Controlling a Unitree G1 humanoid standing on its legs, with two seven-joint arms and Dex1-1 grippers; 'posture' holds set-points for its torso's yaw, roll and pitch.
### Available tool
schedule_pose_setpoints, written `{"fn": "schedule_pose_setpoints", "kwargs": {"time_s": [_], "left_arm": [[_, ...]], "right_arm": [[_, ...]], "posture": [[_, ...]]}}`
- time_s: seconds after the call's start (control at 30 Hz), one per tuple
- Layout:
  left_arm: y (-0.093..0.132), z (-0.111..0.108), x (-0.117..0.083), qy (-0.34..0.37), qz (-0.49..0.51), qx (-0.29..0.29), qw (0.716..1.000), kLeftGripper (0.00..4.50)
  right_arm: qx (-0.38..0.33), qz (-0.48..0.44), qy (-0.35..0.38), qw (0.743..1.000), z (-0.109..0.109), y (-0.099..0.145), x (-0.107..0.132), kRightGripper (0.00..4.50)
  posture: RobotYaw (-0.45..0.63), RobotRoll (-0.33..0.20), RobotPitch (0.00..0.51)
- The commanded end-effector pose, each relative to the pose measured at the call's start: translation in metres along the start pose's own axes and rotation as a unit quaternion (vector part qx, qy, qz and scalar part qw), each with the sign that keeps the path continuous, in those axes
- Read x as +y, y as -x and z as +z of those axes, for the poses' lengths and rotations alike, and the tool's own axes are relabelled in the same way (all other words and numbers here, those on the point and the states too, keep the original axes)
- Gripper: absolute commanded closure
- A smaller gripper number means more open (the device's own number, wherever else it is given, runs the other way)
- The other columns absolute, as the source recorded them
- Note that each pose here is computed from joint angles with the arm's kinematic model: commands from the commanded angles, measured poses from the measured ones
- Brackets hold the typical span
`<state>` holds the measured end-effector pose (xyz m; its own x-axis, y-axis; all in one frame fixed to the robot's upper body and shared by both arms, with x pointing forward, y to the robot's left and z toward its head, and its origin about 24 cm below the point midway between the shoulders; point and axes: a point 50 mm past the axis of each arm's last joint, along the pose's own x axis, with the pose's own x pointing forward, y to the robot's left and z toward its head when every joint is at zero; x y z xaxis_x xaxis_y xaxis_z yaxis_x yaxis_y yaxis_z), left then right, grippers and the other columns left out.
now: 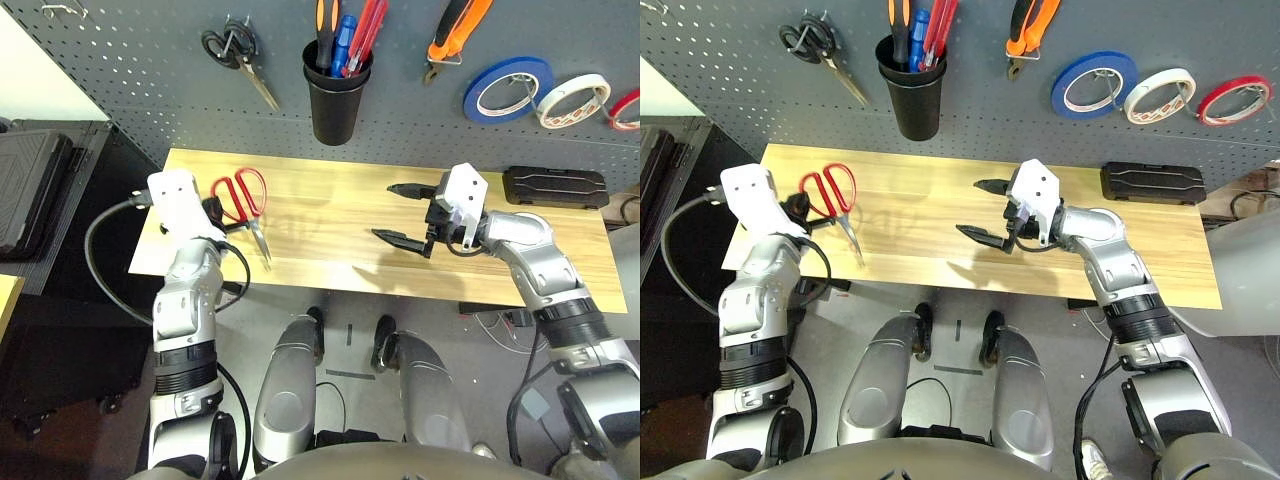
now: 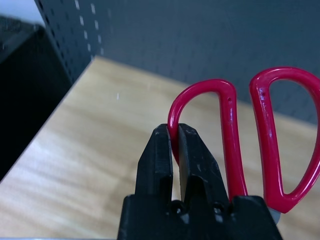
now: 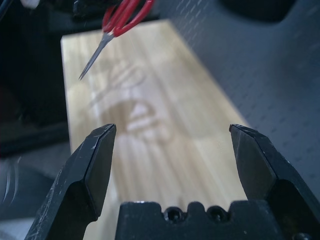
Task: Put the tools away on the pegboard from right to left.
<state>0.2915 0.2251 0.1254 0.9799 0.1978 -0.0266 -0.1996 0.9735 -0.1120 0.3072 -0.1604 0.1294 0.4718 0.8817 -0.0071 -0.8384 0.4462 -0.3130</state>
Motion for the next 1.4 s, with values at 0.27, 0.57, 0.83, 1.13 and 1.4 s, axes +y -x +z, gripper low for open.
{"fn": "schedule_pose_setpoints", "kwargs": {"time_s": [0.27,0.57,0.83,1.13,1.4], "left_arm": [[-0.003,0.050,0.008,0.037,-0.030,-0.114,0.992,4.47],[-0.003,0.091,0.001,0.058,-0.055,-0.180,0.981,4.47],[-0.004,0.109,-0.001,0.065,-0.064,-0.204,0.975,4.47],[-0.005,0.116,-0.006,0.067,-0.082,-0.209,0.972,4.47],[-0.007,0.107,-0.016,0.064,-0.110,-0.192,0.973,4.47]], "right_arm": [[-0.138,-0.025,0.002,0.990,0.014,0.020,0.006,0.00],[-0.182,-0.053,0.013,0.982,0.025,0.031,0.012,0.00],[-0.204,-0.064,0.022,0.977,0.031,0.035,0.015,0.00],[-0.225,-0.074,0.028,0.971,0.033,0.034,0.017,0.00],[-0.231,-0.082,0.028,0.969,0.034,0.031,0.019,0.00]], "posture": [[0.28,0.000,0.234],[0.25,0.000,0.225],[0.25,0.000,0.211],[0.24,0.000,0.202],[0.22,0.000,0.197]]}}
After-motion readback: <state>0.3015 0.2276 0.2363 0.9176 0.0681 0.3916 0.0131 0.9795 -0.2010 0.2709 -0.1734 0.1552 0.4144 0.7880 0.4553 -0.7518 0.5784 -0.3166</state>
